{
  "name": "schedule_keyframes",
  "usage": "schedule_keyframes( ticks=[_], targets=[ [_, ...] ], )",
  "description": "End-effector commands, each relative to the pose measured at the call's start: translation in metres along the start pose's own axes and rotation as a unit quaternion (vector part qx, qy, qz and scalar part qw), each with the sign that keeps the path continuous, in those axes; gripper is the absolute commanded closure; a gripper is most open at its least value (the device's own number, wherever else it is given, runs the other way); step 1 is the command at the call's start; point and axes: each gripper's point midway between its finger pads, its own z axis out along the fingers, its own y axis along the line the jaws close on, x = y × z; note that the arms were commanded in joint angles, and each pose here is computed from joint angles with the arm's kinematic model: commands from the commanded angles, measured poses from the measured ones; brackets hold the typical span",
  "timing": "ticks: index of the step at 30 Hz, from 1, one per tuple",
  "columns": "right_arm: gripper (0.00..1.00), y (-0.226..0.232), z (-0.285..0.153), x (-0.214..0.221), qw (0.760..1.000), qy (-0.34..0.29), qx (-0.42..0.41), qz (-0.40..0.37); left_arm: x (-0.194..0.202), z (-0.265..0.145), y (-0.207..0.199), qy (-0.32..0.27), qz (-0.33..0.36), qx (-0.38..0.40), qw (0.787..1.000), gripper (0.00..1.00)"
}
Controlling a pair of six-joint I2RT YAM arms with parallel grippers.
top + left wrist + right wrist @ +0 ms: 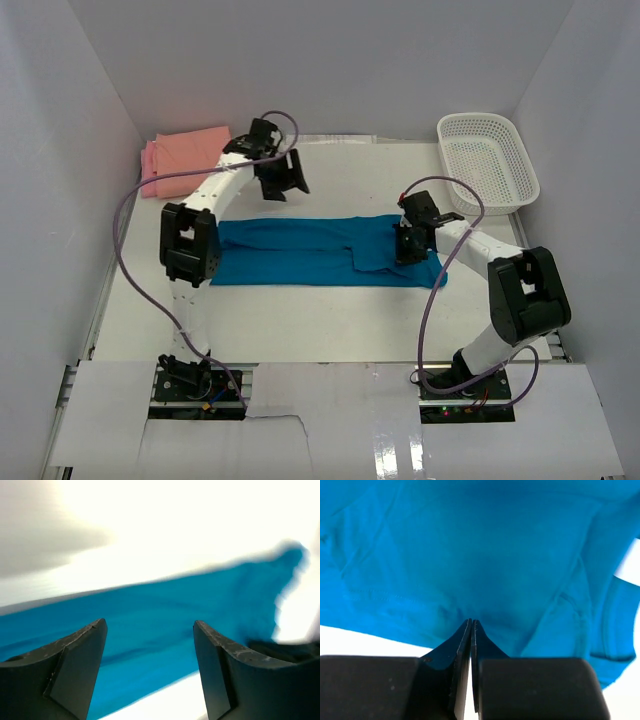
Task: Fold and stack the t-shirts
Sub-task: Rotate the tshirt 90 degrees
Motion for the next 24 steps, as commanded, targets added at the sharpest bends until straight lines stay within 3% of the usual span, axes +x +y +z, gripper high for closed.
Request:
schedule_keyframes(
  ticks=[1, 2, 6, 16, 24],
  targets=[
    [0.92, 0.010, 0.011, -0.009, 1.000, -0.007, -0.021, -0.002, -0.002, -0.044, 0.081, -0.028, 0.019, -0.158, 0.987, 0.20],
    [0.92, 0.009, 0.014, -0.007, 1.000, -0.002, -0.022, -0.002, 0.010, -0.043, 0.109, -0.020, 0.014, -0.210, 0.977, 0.20],
    [0.92, 0.007, 0.023, 0.006, 1.000, 0.018, -0.019, 0.004, 0.038, -0.030, 0.154, 0.012, -0.001, -0.265, 0.964, 0.21],
    [0.92, -0.005, 0.032, -0.003, 0.999, 0.026, 0.023, 0.001, 0.061, -0.023, 0.184, 0.048, 0.005, -0.313, 0.948, 0.21],
    [0.92, -0.011, 0.059, -0.019, 0.998, 0.050, 0.048, 0.006, 0.105, -0.041, 0.219, 0.077, 0.001, -0.394, 0.916, 0.21]
  ],
)
